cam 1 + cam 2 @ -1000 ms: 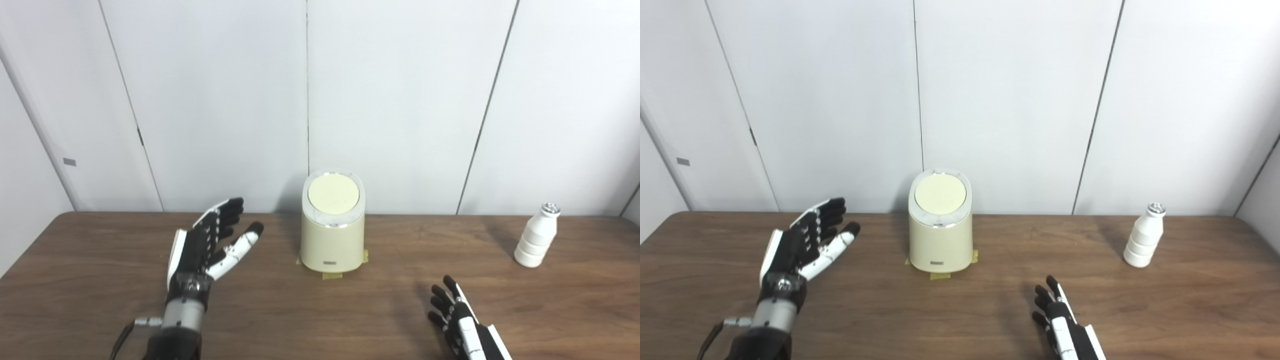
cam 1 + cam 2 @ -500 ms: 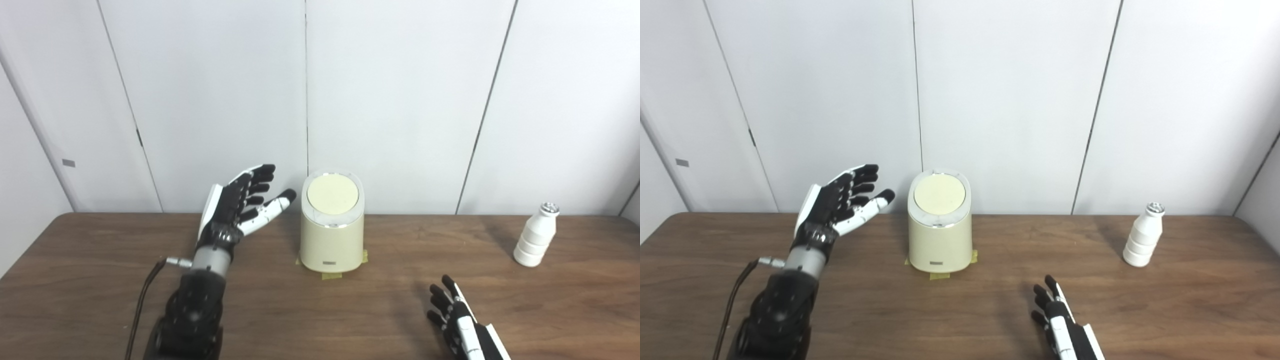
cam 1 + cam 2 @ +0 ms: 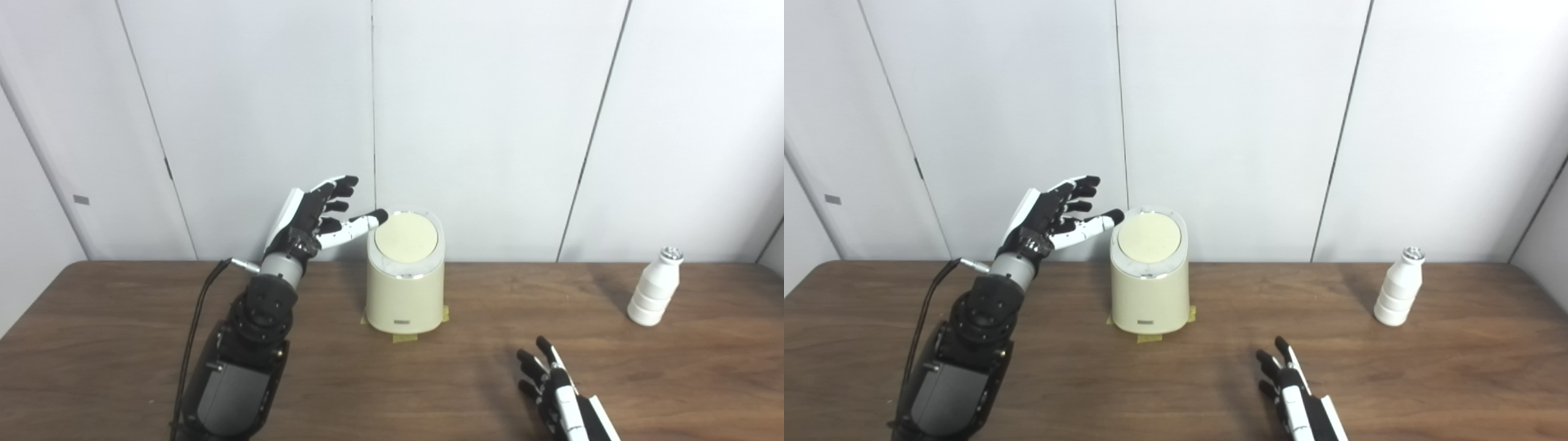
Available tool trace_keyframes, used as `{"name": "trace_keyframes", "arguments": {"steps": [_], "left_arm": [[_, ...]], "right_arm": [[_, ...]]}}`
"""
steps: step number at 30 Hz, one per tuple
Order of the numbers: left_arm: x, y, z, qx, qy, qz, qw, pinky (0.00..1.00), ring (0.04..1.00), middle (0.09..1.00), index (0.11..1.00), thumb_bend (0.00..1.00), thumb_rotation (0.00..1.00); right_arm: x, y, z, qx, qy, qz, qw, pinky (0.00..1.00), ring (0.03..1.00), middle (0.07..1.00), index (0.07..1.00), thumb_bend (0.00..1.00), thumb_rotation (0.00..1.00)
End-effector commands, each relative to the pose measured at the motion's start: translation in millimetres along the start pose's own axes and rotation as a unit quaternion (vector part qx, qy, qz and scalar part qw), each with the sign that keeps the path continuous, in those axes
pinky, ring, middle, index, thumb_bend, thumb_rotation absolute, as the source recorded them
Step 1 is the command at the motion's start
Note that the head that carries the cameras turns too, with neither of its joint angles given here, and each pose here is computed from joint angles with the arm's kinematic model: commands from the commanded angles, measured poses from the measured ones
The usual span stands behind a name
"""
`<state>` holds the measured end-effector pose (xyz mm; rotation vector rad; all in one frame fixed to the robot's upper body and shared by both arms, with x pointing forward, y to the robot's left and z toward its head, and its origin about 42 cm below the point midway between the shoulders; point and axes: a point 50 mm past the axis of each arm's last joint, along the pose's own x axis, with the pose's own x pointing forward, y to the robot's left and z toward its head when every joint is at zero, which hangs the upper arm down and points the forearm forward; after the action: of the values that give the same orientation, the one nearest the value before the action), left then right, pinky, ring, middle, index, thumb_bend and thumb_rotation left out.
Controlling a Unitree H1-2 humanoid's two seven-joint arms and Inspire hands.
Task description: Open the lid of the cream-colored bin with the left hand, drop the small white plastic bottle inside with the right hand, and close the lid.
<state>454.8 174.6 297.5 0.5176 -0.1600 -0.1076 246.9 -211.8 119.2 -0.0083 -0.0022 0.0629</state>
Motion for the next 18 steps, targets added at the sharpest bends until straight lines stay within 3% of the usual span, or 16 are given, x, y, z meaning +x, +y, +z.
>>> {"name": "trace_keyframes", "arguments": {"steps": [1,7,12,18], "left_arm": [[14.9,13.5,30.1,0.027,-0.041,0.008,0.999,0.73,0.844,0.894,0.901,0.82,0.43],[27.6,10.7,37.0,0.064,-0.036,-0.018,0.997,0.74,0.881,0.937,0.927,0.83,0.45],[43.3,9.1,46.6,0.087,-0.031,-0.045,0.995,0.73,0.885,0.952,0.946,0.85,0.42],[62.0,6.1,58.0,0.136,-0.031,-0.065,0.988,0.79,0.924,0.961,0.955,0.88,0.36]], "right_arm": [[-6.3,4.2,-2.7,-0.002,0.007,0.012,1.000,0.89,0.943,0.902,0.993,0.54,1.00],[-5.3,6.6,-3.5,-0.005,0.007,0.012,1.000,0.90,0.934,0.889,0.998,0.54,1.00],[-6.3,9.8,-3.6,-0.009,0.003,0.011,1.000,0.89,0.919,0.858,0.992,0.53,1.00],[-7.7,13.2,-2.4,-0.015,-0.001,0.011,1.000,0.89,0.901,0.810,0.987,0.55,1.00]]}}
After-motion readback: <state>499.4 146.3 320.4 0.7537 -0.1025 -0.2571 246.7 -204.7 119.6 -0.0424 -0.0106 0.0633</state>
